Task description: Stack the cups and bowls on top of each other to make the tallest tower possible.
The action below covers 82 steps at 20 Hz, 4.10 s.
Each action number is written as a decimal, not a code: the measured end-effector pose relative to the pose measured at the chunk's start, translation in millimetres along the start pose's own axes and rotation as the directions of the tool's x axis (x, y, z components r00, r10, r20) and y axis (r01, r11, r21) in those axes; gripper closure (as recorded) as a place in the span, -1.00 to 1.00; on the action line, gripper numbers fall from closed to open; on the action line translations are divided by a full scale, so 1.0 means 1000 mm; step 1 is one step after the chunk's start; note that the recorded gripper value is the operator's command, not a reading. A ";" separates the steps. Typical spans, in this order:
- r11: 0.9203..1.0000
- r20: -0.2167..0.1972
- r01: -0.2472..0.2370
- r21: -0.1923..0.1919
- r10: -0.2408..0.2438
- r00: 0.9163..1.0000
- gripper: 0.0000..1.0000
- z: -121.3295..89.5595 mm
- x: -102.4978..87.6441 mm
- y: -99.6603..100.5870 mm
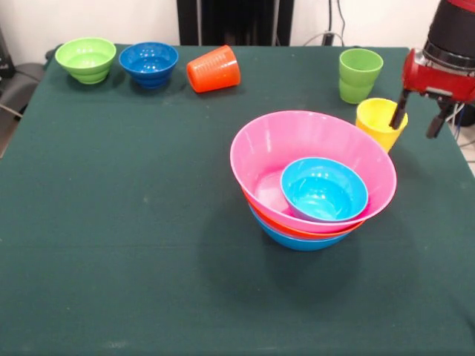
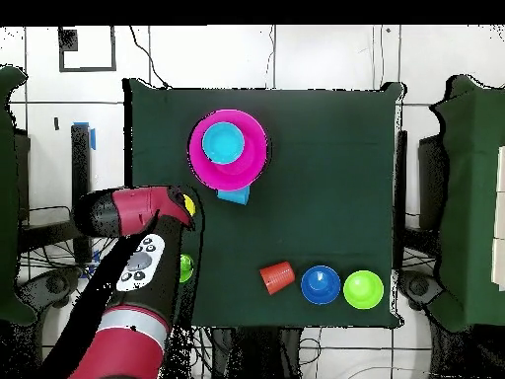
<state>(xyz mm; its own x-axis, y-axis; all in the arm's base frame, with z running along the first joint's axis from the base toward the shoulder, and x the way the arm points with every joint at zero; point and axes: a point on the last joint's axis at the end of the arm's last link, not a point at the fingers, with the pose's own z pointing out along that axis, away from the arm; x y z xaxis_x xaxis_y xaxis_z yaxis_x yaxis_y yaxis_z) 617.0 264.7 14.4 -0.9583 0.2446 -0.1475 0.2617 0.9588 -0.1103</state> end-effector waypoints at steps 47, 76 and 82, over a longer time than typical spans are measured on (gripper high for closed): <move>0.997 -0.043 -0.039 0.063 0.042 0.998 1.00 -0.019 -0.029 -0.007; 0.935 -0.129 -0.324 -0.142 0.307 0.943 1.00 -0.075 -0.057 -0.039; 0.935 -0.148 -0.321 -0.151 0.300 0.942 1.00 -0.079 -0.042 -0.035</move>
<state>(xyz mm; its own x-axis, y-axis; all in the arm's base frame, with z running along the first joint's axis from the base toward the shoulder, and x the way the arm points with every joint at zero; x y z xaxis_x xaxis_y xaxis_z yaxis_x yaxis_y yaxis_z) 639.6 232.6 101.8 -0.8416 0.5394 -0.0264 0.5352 0.8396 0.0930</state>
